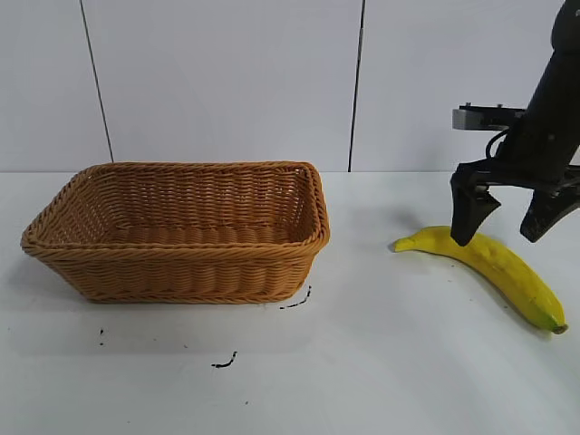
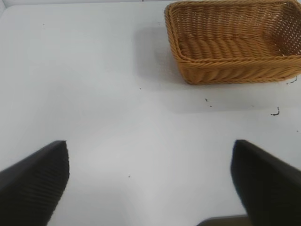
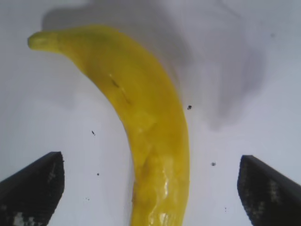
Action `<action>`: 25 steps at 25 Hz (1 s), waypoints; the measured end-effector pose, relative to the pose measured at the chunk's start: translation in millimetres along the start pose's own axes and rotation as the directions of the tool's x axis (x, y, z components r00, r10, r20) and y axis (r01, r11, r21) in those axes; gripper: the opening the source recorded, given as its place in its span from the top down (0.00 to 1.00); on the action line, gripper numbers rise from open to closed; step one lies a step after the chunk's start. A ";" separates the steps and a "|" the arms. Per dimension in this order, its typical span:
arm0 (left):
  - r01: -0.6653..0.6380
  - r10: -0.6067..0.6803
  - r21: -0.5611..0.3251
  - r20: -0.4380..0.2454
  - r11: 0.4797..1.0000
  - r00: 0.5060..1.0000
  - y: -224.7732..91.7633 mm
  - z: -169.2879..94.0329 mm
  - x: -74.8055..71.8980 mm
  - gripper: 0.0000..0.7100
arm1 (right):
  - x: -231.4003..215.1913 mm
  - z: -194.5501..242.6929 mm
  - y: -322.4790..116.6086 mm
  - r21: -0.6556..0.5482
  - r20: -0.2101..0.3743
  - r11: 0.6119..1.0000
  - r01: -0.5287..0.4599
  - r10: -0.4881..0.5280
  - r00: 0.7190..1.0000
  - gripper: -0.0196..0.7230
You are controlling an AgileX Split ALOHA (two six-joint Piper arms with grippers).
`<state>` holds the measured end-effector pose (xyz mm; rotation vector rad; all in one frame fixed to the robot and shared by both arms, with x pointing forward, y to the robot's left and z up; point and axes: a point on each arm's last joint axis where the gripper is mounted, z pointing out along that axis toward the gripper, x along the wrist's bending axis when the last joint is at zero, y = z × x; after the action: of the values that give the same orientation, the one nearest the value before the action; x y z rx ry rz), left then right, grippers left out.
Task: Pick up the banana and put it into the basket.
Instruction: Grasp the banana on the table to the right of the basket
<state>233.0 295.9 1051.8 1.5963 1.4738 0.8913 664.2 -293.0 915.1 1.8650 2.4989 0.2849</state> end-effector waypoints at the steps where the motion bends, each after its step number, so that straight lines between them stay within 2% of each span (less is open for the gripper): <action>1: 0.000 0.000 0.000 0.000 1.000 1.000 0.0 0.0 0.0 0.02 | -0.4 1.9 0.2 -0.001 0.001 1.000 -0.002 0.002 1.000 0.04; 7: 0.000 0.000 0.000 0.000 1.000 1.000 0.0 0.0 0.0 0.02 | -1.4 13.0 -0.5 0.019 0.000 1.000 -0.019 0.019 1.000 0.04; 13: 0.000 0.000 0.000 0.000 1.000 1.000 0.0 0.0 0.0 0.02 | 16.5 16.4 4.0 0.036 0.037 0.997 0.065 -0.067 0.997 0.04; 16: 0.000 0.000 0.000 0.000 1.000 1.000 0.0 0.0 0.0 0.02 | 26.0 18.1 7.0 0.042 0.079 0.993 0.106 -0.109 0.991 0.04; 19: 0.000 0.000 0.000 0.000 1.000 1.000 0.0 0.0 0.0 0.02 | 28.7 18.6 7.7 0.052 0.118 0.993 0.108 -0.114 0.986 0.04; 25: 0.000 0.000 0.000 0.000 1.000 1.000 0.0 0.0 0.0 0.02 | 27.8 18.9 7.6 0.052 0.127 0.994 0.093 -0.099 0.987 0.04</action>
<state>233.0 295.9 1051.8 1.5963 1.4738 0.8913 665.5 -261.9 900.4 1.7106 2.5187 0.1015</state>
